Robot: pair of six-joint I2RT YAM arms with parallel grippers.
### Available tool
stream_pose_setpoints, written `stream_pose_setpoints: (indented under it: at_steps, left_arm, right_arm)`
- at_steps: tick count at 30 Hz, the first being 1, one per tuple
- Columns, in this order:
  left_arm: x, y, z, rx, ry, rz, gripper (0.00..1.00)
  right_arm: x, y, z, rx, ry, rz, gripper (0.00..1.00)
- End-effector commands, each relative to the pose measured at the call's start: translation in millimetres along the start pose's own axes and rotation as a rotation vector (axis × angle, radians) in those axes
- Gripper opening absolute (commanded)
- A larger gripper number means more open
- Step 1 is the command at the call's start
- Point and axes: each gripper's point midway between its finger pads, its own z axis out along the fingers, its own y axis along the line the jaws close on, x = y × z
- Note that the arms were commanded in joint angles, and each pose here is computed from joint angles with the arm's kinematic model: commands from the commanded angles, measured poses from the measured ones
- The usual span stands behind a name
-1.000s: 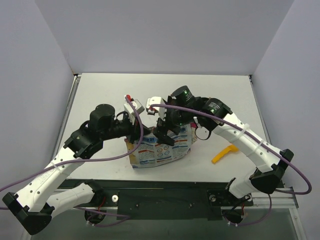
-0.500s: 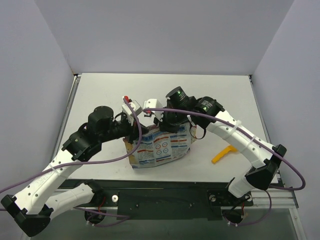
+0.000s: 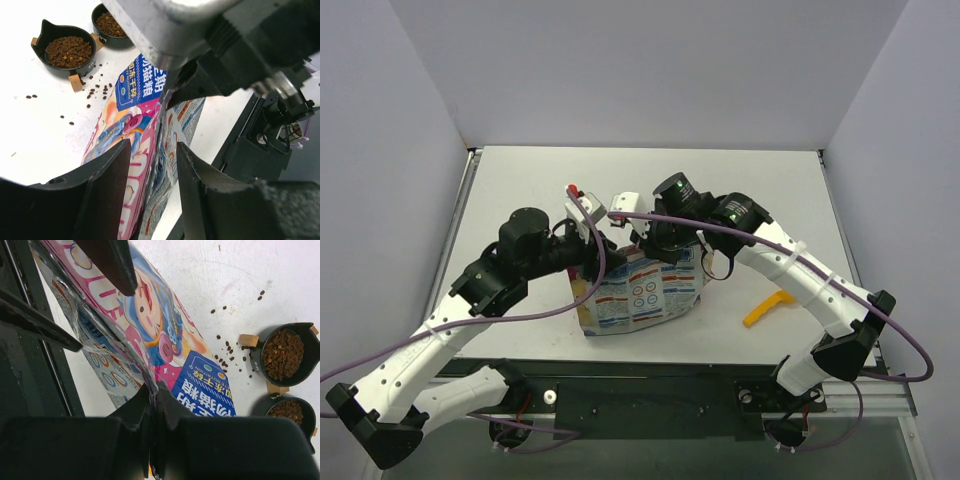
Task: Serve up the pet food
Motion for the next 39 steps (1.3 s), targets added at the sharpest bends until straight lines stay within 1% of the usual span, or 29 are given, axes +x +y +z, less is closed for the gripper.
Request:
stream_pose_setpoints:
  at_steps: [1, 4, 5, 7, 8, 9, 10, 12, 13, 14, 15, 16, 17, 18, 20, 22, 23, 25, 26, 27, 28, 31, 33, 34, 35, 36, 37, 38, 39]
  left_arm:
    - [-13.2, -2.6, 16.1, 0.027, -0.041, -0.001, 0.52]
    - [-5.4, 0.7, 20.9, 0.008, -0.031, -0.002, 0.47]
    - [0.4, 1.4, 21.3, 0.008, -0.021, 0.003, 0.42]
    - [6.0, 2.0, 19.9, 0.001, -0.015, 0.002, 0.38]
    - [8.9, 1.2, 19.4, 0.003, -0.012, 0.004, 0.37]
    - [11.1, 1.0, 17.6, 0.002, -0.013, 0.006, 0.38]
    - [15.6, 1.4, 17.4, 0.001, -0.004, 0.006, 0.38]
    - [22.9, 0.9, 16.0, 0.002, 0.007, 0.009, 0.39]
    - [28.1, 0.8, 16.1, 0.003, 0.023, 0.017, 0.37]
    - [30.0, 0.9, 15.7, 0.003, 0.031, 0.018, 0.27]
    - [35.7, 2.2, 15.1, -0.004, 0.049, 0.025, 0.21]
    - [35.3, 1.4, 13.6, -0.005, 0.050, 0.029, 0.10]
    - [37.5, 4.5, 11.7, -0.021, 0.058, 0.034, 0.06]
    - [34.1, 3.6, 7.6, -0.026, 0.045, 0.042, 0.00]
    - [28.6, 8.1, 1.6, -0.061, 0.014, 0.052, 0.00]
    - [23.2, 10.8, -3.9, -0.086, -0.011, 0.061, 0.00]
    - [19.8, 13.0, -6.6, -0.105, -0.023, 0.060, 0.00]
    - [18.3, 16.9, -10.3, -0.133, -0.029, 0.056, 0.00]
    - [17.4, 19.0, -12.8, -0.149, -0.036, 0.055, 0.00]
    - [16.9, 20.3, -14.0, -0.158, -0.040, 0.055, 0.00]
    - [15.2, 22.8, -17.1, -0.180, -0.052, 0.058, 0.00]
    - [13.7, 29.2, -22.4, -0.227, -0.065, 0.070, 0.00]
    - [10.6, 29.2, -22.6, -0.232, -0.081, 0.088, 0.00]
    - [7.9, 26.0, -18.1, -0.211, -0.083, 0.092, 0.00]
    - [10.3, 24.1, -10.3, -0.192, -0.066, 0.087, 0.05]
    - [4.6, 19.2, -5.9, -0.169, -0.081, 0.076, 0.15]
    - [1.2, 15.7, 2.7, -0.150, -0.093, 0.071, 0.33]
    - [-0.8, 12.0, 6.9, -0.136, -0.102, 0.060, 0.41]
    - [-3.3, 9.7, 13.6, -0.125, -0.113, 0.060, 0.55]
  right_arm:
    - [-23.2, -35.8, -33.1, 0.185, -0.078, 0.072, 0.00]
    - [-18.2, -43.4, -34.6, 0.255, -0.077, 0.148, 0.00]
    - [-17.6, -50.1, -36.6, 0.298, -0.082, 0.160, 0.00]
    - [-12.6, -54.5, -38.8, 0.345, -0.086, 0.188, 0.00]
    - [-8.7, -50.9, -38.6, 0.343, -0.089, 0.195, 0.00]
    - [-8.5, -58.6, -40.9, 0.394, -0.096, 0.203, 0.00]
    - [-5.2, -57.1, -41.2, 0.398, -0.098, 0.205, 0.00]
    - [-5.2, -52.3, -37.9, 0.367, -0.105, 0.188, 0.00]
    - [-5.8, -41.3, -33.4, 0.297, -0.107, 0.171, 0.00]
    - [-6.6, -35.3, -29.4, 0.245, -0.102, 0.137, 0.00]
    - [-3.0, -29.7, -30.6, 0.208, -0.072, 0.106, 0.12]
    - [-0.4, -25.6, -25.2, 0.170, -0.054, 0.098, 0.21]
    - [4.3, -24.3, -23.5, 0.150, -0.025, 0.082, 0.32]
    - [8.5, -20.9, -22.3, 0.125, -0.005, 0.076, 0.38]
    - [11.3, -23.0, -18.6, 0.124, 0.018, 0.052, 0.43]
    - [12.6, -27.0, -16.5, 0.138, 0.033, 0.032, 0.45]
    - [12.3, -31.0, -14.8, 0.153, 0.040, 0.030, 0.44]
    - [14.2, -43.4, -13.9, 0.211, 0.067, 0.034, 0.38]
    - [15.8, -47.4, -15.2, 0.238, 0.081, 0.030, 0.28]
    - [16.8, -50.1, -15.5, 0.254, 0.087, 0.025, 0.20]
    - [18.6, -62.9, -19.9, 0.334, 0.099, 0.038, 0.00]
    - [23.7, -73.0, -31.9, 0.427, 0.075, 0.111, 0.00]
    - [12.7, -72.7, -37.4, 0.439, -0.001, 0.152, 0.00]
    - [5.0, -68.9, -39.2, 0.418, -0.033, 0.169, 0.00]
    - [0.1, -62.4, -35.5, 0.378, -0.048, 0.169, 0.00]
    - [-4.2, -60.1, -35.5, 0.362, -0.061, 0.170, 0.00]
    - [-10.5, -52.2, -32.9, 0.323, -0.084, 0.163, 0.00]
    - [-18.1, -50.6, -33.0, 0.316, -0.112, 0.165, 0.00]
    - [-21.8, -46.3, -32.0, 0.300, -0.120, 0.160, 0.00]
